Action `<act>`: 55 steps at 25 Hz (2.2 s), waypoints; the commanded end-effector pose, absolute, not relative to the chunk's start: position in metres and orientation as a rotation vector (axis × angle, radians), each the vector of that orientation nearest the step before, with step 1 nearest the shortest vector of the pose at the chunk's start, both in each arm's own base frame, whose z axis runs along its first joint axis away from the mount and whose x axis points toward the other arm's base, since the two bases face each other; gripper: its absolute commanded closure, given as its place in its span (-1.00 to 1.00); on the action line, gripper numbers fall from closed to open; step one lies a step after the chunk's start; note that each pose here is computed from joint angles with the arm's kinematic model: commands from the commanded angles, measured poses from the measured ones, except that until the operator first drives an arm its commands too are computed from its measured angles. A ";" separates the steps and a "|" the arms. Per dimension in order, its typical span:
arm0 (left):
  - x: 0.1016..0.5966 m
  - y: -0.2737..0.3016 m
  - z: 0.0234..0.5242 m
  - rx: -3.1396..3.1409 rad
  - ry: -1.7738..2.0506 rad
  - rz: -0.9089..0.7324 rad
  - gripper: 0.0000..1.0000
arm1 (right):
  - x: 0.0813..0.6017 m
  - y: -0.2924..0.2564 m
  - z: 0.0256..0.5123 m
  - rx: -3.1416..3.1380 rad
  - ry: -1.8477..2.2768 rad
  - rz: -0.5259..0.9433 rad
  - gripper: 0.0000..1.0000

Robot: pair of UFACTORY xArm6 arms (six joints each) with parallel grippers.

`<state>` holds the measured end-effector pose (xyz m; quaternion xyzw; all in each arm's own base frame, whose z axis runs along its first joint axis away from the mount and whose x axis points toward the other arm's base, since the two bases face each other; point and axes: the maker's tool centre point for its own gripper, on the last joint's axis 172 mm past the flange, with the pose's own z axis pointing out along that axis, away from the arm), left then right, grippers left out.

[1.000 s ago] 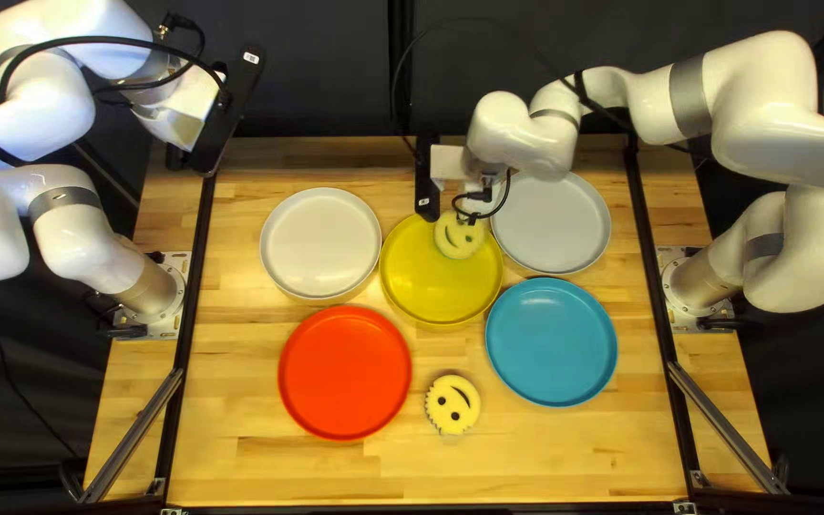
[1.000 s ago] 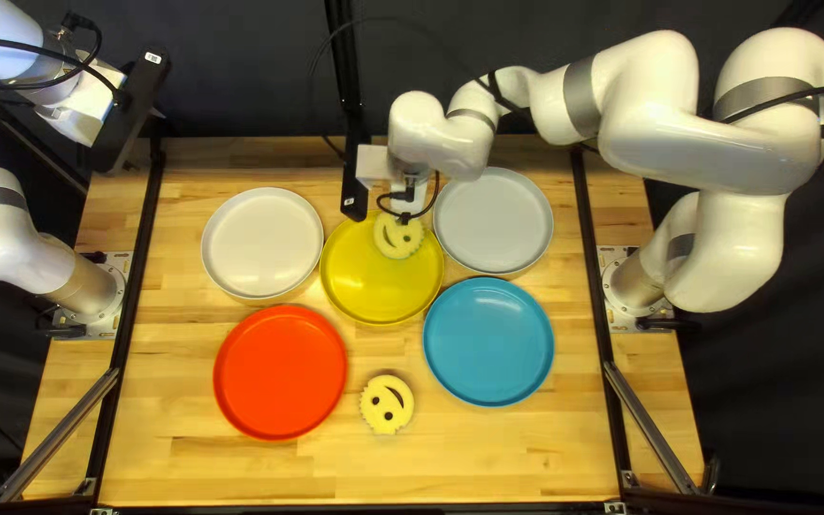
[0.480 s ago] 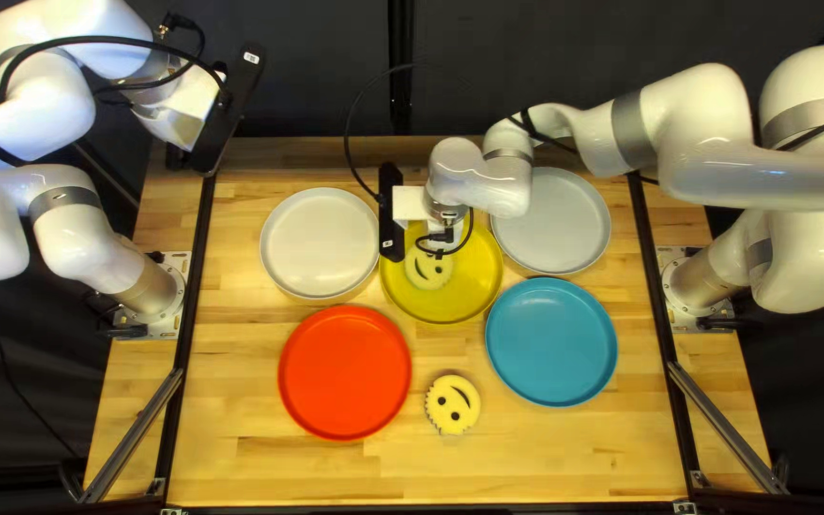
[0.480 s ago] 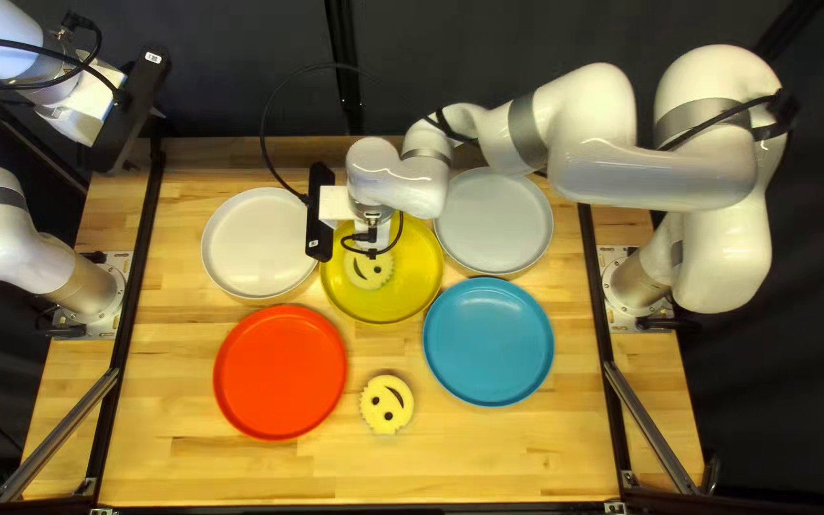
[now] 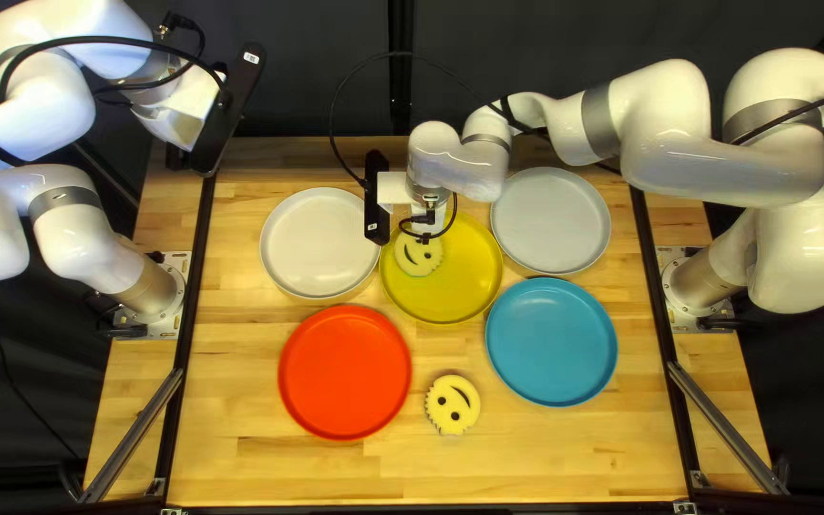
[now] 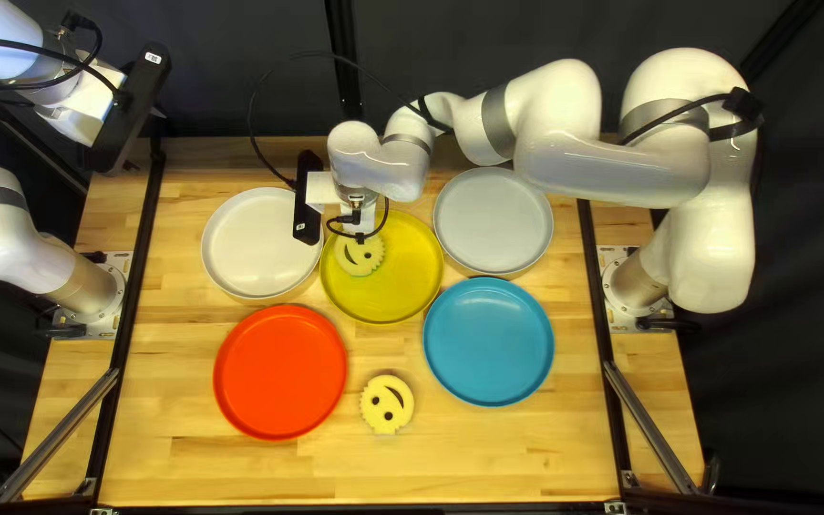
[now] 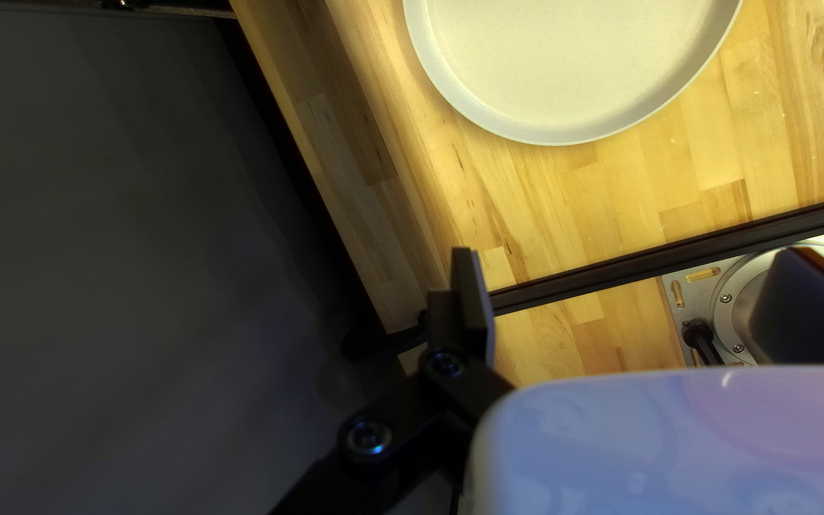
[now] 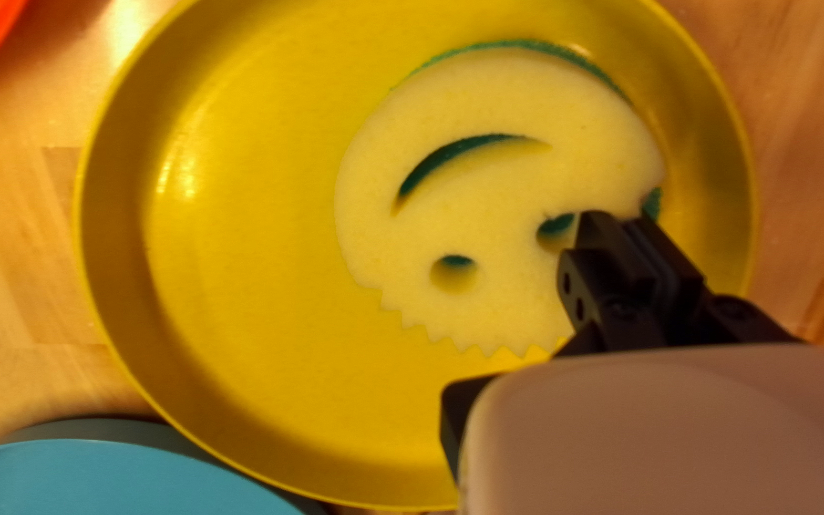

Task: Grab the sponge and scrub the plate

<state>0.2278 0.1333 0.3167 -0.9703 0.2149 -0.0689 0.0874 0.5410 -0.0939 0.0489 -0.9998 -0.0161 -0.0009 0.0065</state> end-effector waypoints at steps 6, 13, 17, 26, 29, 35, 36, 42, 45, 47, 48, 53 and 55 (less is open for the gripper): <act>0.228 0.133 0.317 -2.889 0.640 -0.205 -1.00 | 0.543 -0.055 0.050 -3.146 -0.124 -0.006 1.00; 0.228 0.133 0.317 -2.889 0.640 -0.205 -1.00 | 0.537 -0.071 0.045 -3.147 -0.141 0.005 1.00; 0.228 0.133 0.317 -2.889 0.640 -0.205 -1.00 | 0.530 -0.100 0.045 -3.144 -0.111 0.010 1.00; 0.228 0.133 0.317 -2.889 0.640 -0.205 -1.00 | 0.522 -0.138 0.046 -3.131 -0.051 0.016 1.00; 0.228 0.133 0.317 -2.889 0.640 -0.205 -1.00 | 0.522 -0.122 0.042 -3.132 -0.063 0.010 1.00; 0.228 0.133 0.317 -2.889 0.640 -0.205 -1.00 | 0.517 -0.079 0.043 -3.147 -0.117 -0.015 1.00; 0.228 0.133 0.317 -2.889 0.640 -0.205 -1.00 | 0.515 -0.074 0.044 -3.149 -0.123 -0.018 1.00; 0.228 0.133 0.317 -2.889 0.640 -0.205 -1.00 | 0.507 -0.041 0.047 -3.165 -0.171 -0.039 1.00; 0.228 0.133 0.317 -2.889 0.640 -0.205 -1.00 | 0.504 -0.036 0.045 -3.173 -0.192 -0.040 1.00; 0.228 0.133 0.317 -2.889 0.640 -0.205 -1.00 | 0.502 -0.045 0.045 -3.184 -0.193 -0.036 1.00; 0.228 0.133 0.317 -2.889 0.640 -0.205 -1.00 | 0.502 -0.050 0.045 -3.186 -0.191 -0.037 1.00; 0.228 0.133 0.317 -2.889 0.640 -0.205 -1.00 | 0.500 -0.083 0.050 -3.201 -0.162 -0.041 1.00; 0.228 0.133 0.317 -2.889 0.640 -0.205 -1.00 | 0.500 -0.098 0.051 -3.213 -0.150 -0.040 1.00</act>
